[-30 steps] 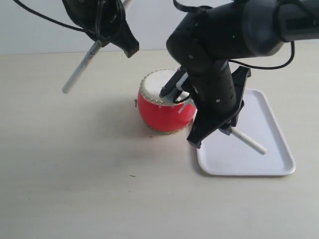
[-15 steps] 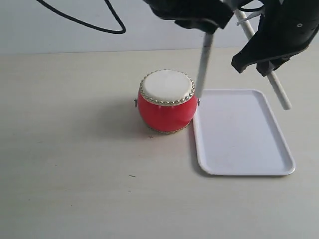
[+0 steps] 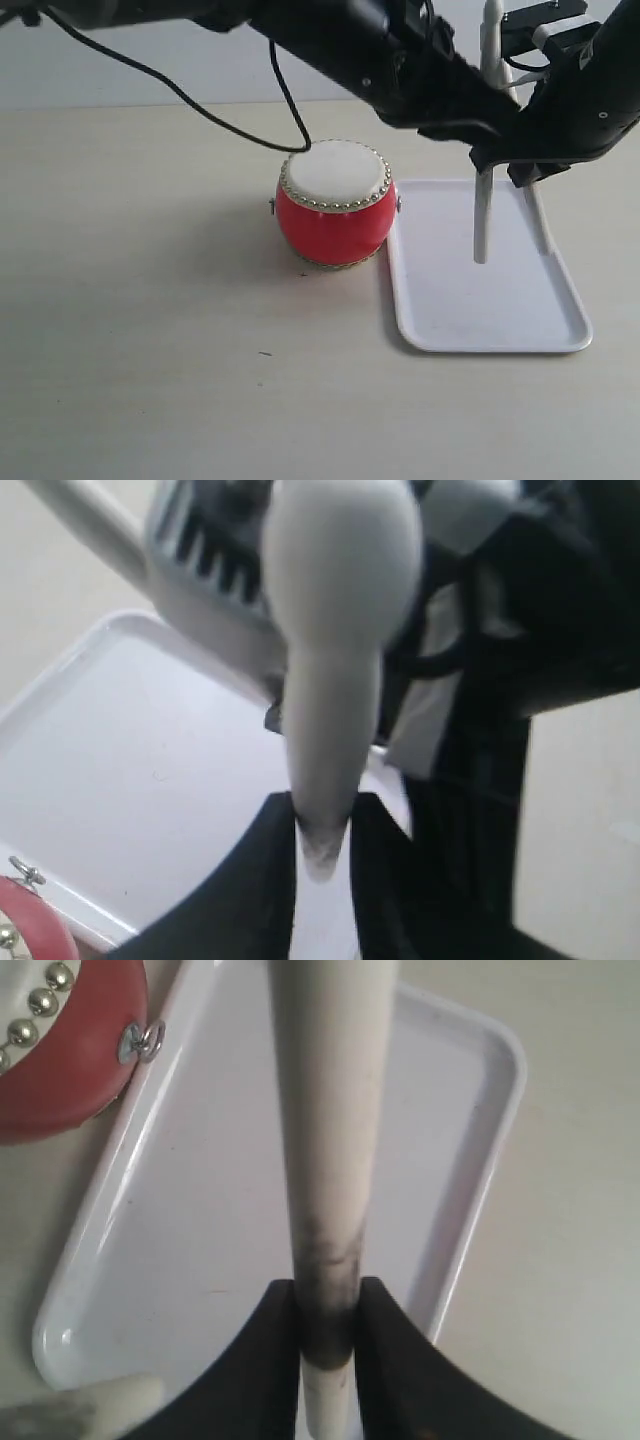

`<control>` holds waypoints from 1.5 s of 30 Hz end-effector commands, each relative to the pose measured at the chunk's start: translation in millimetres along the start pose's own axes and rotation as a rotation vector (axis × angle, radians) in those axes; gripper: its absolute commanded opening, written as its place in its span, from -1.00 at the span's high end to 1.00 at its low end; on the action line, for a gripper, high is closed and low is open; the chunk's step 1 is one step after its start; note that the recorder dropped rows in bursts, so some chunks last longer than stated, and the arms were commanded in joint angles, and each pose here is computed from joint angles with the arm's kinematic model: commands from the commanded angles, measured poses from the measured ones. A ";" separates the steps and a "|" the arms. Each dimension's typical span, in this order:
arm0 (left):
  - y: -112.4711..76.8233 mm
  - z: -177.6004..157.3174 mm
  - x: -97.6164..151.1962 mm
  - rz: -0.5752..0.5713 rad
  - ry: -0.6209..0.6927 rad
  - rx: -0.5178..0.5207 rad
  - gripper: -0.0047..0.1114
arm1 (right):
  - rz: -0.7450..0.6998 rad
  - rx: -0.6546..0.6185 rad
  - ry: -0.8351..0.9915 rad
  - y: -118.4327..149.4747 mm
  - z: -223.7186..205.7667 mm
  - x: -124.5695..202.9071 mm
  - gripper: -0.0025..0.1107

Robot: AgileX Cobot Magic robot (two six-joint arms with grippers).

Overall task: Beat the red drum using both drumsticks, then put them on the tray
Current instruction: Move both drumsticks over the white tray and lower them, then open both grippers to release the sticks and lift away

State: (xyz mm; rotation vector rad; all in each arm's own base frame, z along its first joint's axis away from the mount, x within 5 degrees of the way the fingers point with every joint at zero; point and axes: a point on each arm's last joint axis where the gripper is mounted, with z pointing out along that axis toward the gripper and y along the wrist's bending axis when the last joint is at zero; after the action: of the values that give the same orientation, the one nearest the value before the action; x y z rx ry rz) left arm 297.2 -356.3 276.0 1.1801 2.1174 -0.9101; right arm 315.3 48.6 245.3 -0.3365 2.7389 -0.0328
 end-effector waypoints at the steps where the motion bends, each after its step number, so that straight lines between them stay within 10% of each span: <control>1: 11.0 25.7 14.5 -0.017 0.042 0.005 0.92 | 0.029 0.003 -0.032 -0.4 8.1 0.6 0.96; 21: 59.2 77.9 58.9 -0.193 0.128 -0.040 0.92 | 0.036 -0.017 0.160 6.1 121.6 18.4 0.96; 22: 60.7 79.0 60.1 -0.201 0.129 -0.040 0.92 | 0.036 -0.017 0.150 6.0 121.7 17.5 0.96; 23: 59.8 112.6 71.6 -0.167 0.314 -0.107 0.92 | 0.136 -0.001 0.068 -16.9 89.9 10.7 0.30; 45: 56.9 128.3 74.7 -0.187 0.353 -0.111 0.92 | 0.162 0.089 -0.095 -27.6 15.8 -5.7 0.31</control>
State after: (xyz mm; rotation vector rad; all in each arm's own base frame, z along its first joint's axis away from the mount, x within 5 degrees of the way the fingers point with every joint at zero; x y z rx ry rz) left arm 337.2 -392.4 154.0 1.1909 2.4467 -0.6458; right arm 332.1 26.1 229.0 -0.0936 2.6687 -0.0823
